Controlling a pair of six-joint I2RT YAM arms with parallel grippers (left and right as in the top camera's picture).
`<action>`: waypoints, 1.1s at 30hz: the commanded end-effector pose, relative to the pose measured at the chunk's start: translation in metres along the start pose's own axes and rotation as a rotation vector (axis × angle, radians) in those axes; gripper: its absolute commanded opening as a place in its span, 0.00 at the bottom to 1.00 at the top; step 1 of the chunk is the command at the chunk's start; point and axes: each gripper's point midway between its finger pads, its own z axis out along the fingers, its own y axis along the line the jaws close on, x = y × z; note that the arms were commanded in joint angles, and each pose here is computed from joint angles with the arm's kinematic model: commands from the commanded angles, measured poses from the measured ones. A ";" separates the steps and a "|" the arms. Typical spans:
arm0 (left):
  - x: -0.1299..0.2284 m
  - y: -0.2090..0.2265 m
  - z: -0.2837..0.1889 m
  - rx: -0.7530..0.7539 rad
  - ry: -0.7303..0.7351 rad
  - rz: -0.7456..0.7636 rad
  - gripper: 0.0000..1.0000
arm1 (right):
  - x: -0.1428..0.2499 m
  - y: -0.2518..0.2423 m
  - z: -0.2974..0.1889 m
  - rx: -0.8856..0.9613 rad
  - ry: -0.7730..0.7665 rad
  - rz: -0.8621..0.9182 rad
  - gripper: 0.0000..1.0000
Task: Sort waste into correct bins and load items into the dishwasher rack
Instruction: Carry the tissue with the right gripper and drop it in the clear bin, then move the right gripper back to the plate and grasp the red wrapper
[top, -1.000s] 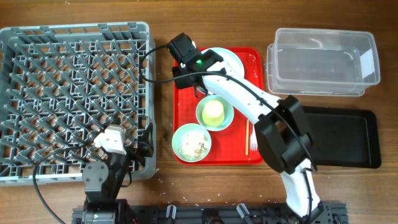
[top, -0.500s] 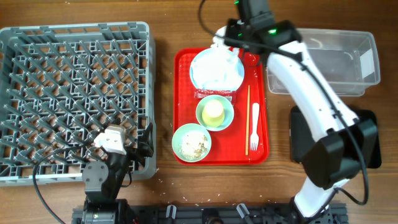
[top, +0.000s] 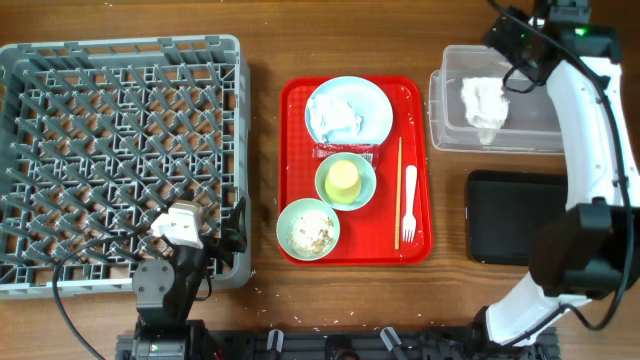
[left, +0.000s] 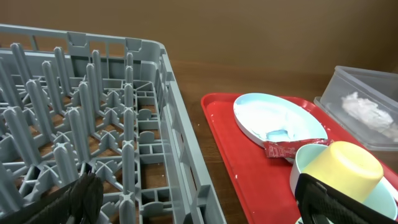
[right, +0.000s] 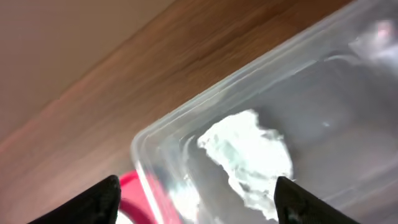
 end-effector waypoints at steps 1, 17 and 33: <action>0.001 -0.001 0.000 0.008 0.004 0.012 1.00 | 0.033 0.054 -0.005 -0.322 0.138 -0.262 0.81; 0.001 -0.001 0.000 0.008 0.004 0.011 1.00 | 0.262 0.193 0.083 -0.246 0.350 -0.683 0.72; 0.001 -0.001 0.000 0.007 0.003 0.012 1.00 | 0.237 0.192 0.051 -0.146 0.282 -0.615 0.05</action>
